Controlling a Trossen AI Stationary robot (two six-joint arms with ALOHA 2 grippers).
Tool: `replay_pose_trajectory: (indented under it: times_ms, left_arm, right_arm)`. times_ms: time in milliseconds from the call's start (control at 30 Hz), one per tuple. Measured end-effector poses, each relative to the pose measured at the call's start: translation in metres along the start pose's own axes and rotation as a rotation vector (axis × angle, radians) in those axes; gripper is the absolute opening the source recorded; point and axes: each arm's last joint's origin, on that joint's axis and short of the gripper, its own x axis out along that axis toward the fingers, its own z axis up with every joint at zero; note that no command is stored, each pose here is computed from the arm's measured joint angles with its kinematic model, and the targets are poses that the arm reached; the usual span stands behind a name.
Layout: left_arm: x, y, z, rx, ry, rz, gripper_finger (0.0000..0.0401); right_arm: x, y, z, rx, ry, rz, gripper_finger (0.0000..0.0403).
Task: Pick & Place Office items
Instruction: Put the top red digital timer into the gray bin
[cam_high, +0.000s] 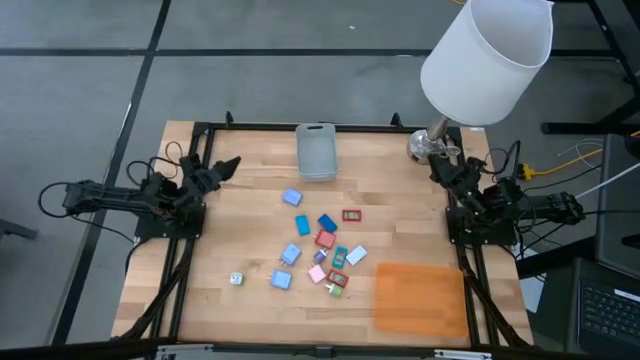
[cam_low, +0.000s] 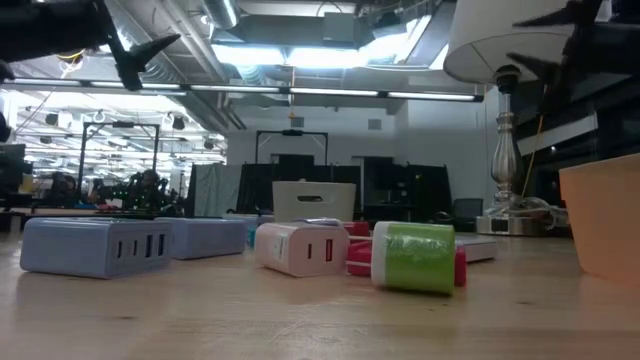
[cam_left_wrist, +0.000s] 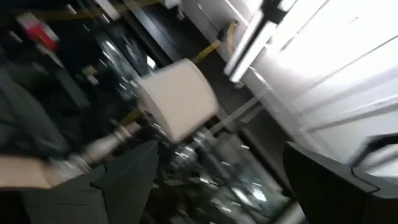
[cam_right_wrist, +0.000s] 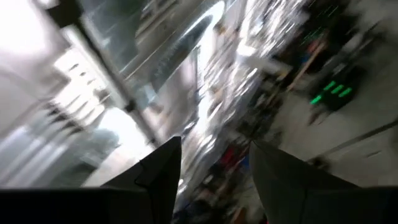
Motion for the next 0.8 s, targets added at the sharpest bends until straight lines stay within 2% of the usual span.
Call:
replay_pose_trajectory:
  times_ms: [100,167,267,367,467,533,600,733,800]
  left_arm:
    - [0.012,-0.011,0.005,0.073,-0.031,0.037,0.0327]
    - [0.025,-0.021,0.007,0.116,0.013,0.036,0.0318]
    - [0.050,-0.039,0.009,0.206,0.112,0.091,0.0298]
    - [0.078,-0.059,0.013,0.374,0.236,0.188,0.0270]
    - [0.100,-0.071,0.015,0.555,0.408,0.330,0.0233]
    - [0.112,-0.074,0.015,0.668,0.521,0.428,0.0206]
    - [0.121,-0.072,0.012,0.775,0.639,0.505,0.0179]
    - [0.137,-0.060,0.000,0.993,0.817,0.521,0.0136]
    - [0.144,-0.047,-0.007,1.048,0.899,0.517,0.0127]
  right_arm:
    - [0.008,0.012,0.001,0.005,0.057,0.038,0.0190]
    - [0.017,0.022,0.001,-0.055,0.087,0.032,0.0190]
    - [0.036,0.038,-0.004,-0.247,0.167,-0.019,0.0190]
    - [0.055,0.044,-0.010,-0.510,0.245,-0.164,0.0190]
    - [0.074,0.055,-0.014,-0.647,0.314,-0.242,0.0190]
    - [0.085,0.057,-0.018,-0.706,0.390,-0.280,0.0190]
    - [0.098,0.065,-0.020,-0.718,0.402,-0.281,0.0190]
    - [0.119,0.073,-0.024,-0.766,0.426,-0.282,0.0190]
    - [0.128,0.076,-0.025,-0.788,0.421,-0.290,0.0190]
